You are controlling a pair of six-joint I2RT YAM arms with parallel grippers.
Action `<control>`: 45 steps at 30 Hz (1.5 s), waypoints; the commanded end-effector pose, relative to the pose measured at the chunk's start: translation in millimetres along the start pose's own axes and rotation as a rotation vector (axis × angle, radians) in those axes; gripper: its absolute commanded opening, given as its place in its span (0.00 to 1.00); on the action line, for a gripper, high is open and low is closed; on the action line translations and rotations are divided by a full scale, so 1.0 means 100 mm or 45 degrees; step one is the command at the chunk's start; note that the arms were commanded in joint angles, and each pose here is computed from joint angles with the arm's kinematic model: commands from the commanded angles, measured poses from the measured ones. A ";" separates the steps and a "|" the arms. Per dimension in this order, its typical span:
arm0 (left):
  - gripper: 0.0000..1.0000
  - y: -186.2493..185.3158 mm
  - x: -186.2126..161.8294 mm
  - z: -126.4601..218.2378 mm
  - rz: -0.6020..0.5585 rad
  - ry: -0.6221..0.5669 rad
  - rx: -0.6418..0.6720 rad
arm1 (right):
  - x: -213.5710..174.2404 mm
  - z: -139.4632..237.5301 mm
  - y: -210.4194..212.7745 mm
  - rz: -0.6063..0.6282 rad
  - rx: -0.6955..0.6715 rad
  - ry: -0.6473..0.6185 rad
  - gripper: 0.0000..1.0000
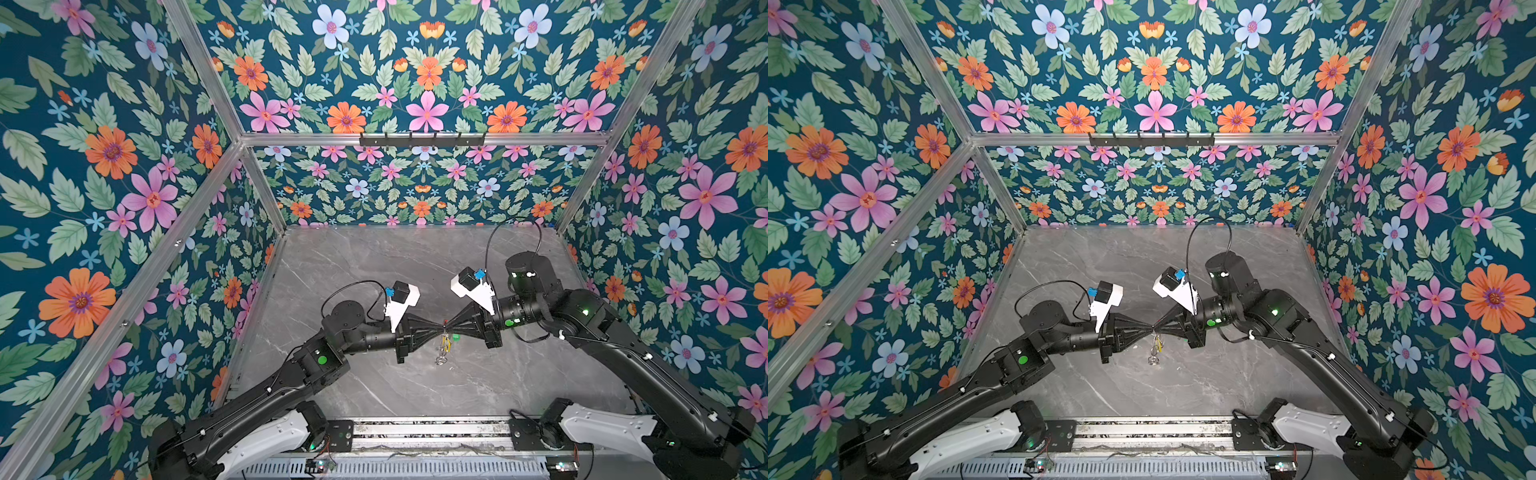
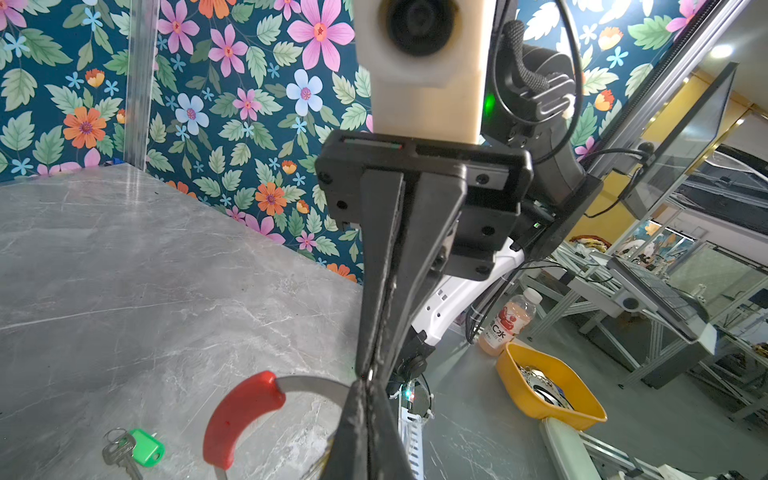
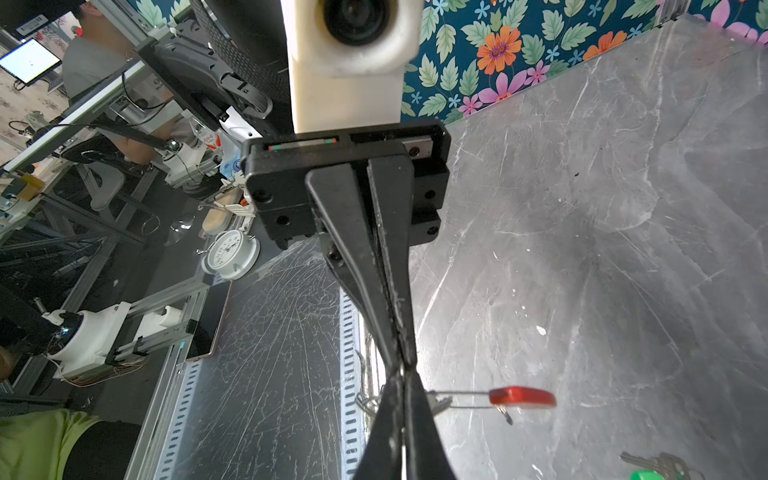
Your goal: Remove the keys from the keyring
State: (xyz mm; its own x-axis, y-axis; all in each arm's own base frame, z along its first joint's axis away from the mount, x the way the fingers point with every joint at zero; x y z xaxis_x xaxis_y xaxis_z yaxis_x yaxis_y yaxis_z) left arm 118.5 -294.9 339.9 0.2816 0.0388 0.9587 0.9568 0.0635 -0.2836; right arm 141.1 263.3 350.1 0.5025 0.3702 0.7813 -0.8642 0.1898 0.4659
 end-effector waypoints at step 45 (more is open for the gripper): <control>0.00 0.03 0.55 0.28 -0.167 -0.688 0.123 | 0.58 0.16 0.10 0.044 0.194 -0.760 0.44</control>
State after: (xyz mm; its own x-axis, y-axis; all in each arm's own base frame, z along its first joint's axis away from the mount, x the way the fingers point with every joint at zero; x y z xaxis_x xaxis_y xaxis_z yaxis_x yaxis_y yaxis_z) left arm 140.0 -270.2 379.0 0.0849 0.4814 0.8724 0.9542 0.2127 -0.2102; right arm 174.2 270.3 390.7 0.4522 -0.1961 0.8701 -0.8661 0.1365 0.4809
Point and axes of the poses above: each gripper's point midway between its finger pads, its own z axis back along the fingers, its own y axis along the line the jaws close on, x = y × z, the point moved 2 cm from there along z, back along the fingers, and after that the axes turned 8 degrees about -z, right-handed, at the moved point
